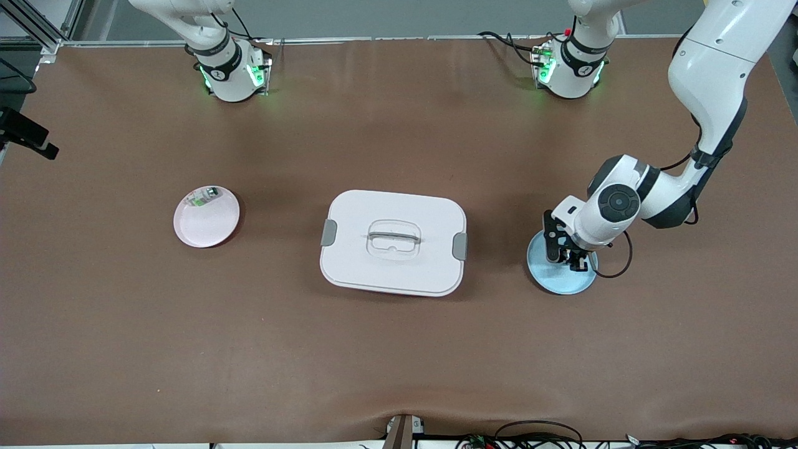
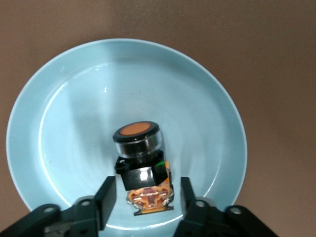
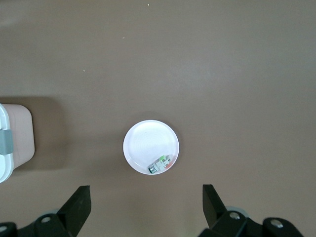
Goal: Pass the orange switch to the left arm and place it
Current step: 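Open the left gripper and release the switch on the blue plate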
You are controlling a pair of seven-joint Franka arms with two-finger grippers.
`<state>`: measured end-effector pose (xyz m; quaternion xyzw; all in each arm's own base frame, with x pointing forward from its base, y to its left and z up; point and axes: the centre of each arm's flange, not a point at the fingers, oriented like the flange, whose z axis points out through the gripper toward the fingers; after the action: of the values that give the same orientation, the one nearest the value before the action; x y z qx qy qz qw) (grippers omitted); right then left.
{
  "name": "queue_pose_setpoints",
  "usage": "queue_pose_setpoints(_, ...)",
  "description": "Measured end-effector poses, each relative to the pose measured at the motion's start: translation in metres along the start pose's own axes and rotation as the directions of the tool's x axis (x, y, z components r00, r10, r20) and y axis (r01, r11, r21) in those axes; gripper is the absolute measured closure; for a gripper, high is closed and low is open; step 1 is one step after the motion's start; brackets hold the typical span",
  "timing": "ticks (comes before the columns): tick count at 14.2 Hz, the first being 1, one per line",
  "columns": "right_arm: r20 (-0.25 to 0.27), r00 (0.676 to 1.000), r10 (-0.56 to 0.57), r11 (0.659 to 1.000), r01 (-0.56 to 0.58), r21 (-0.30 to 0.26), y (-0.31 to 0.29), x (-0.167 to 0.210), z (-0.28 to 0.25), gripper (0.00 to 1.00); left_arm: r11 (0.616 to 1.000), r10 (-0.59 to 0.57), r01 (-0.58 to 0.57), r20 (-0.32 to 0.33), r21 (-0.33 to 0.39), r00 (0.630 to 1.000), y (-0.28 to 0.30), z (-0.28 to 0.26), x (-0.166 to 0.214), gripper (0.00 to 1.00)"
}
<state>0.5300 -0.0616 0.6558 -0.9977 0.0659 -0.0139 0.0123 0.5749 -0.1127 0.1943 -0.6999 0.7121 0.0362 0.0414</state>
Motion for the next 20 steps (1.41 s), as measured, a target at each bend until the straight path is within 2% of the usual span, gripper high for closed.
queue_pose_setpoints(3,-0.016,1.000,0.000,1.000,0.000,0.002,0.001,-0.004,0.011,0.00,0.999,-0.013,0.013,-0.008,0.031,1.000,-0.009,-0.009,-0.003,0.06)
queue_pose_setpoints(4,-0.023,1.000,0.000,1.000,0.000,0.003,0.001,-0.008,0.012,0.00,0.998,-0.029,0.029,-0.009,0.049,1.000,-0.016,-0.018,-0.006,0.00)
queue_pose_setpoints(6,-0.025,1.000,-0.001,1.000,0.001,0.004,0.001,-0.016,0.011,0.00,0.991,-0.106,0.108,-0.029,0.078,0.994,-0.030,-0.042,-0.013,0.00)
queue_pose_setpoints(8,-0.023,1.000,-0.003,1.000,0.004,0.004,-0.001,-0.021,0.010,0.00,0.975,-0.206,0.210,-0.052,0.074,0.977,-0.047,-0.071,-0.024,0.00)
queue_pose_setpoints(10,-0.025,1.000,-0.011,1.000,0.011,0.004,-0.005,-0.022,0.008,0.00,0.924,-0.378,0.381,-0.075,0.035,0.923,-0.061,-0.100,-0.035,0.00)
queue_pose_setpoints(13,-0.021,1.000,-0.020,1.000,0.020,0.003,-0.009,-0.023,0.010,0.00,0.797,-0.601,0.604,-0.089,0.009,0.795,-0.072,-0.143,-0.028,0.00)
queue_pose_setpoints(16,-0.021,1.000,-0.020,1.000,0.020,0.003,-0.010,-0.023,0.010,0.00,0.606,-0.795,0.796,-0.061,-0.008,0.604,-0.071,-0.183,-0.012,0.00)
queue_pose_setpoints(18,-0.022,1.000,-0.020,1.000,0.020,0.003,-0.010,-0.023,0.009,0.00,0.472,-0.881,0.881,-0.044,-0.001,0.472,-0.068,-0.210,-0.012,0.00)
queue_pose_setpoints(20,-0.022,1.000,-0.020,1.000,0.020,0.003,-0.010,-0.024,0.009,0.00,0.333,-0.942,0.943,-0.041,-0.024,0.332,-0.066,-0.235,-0.015,0.00)
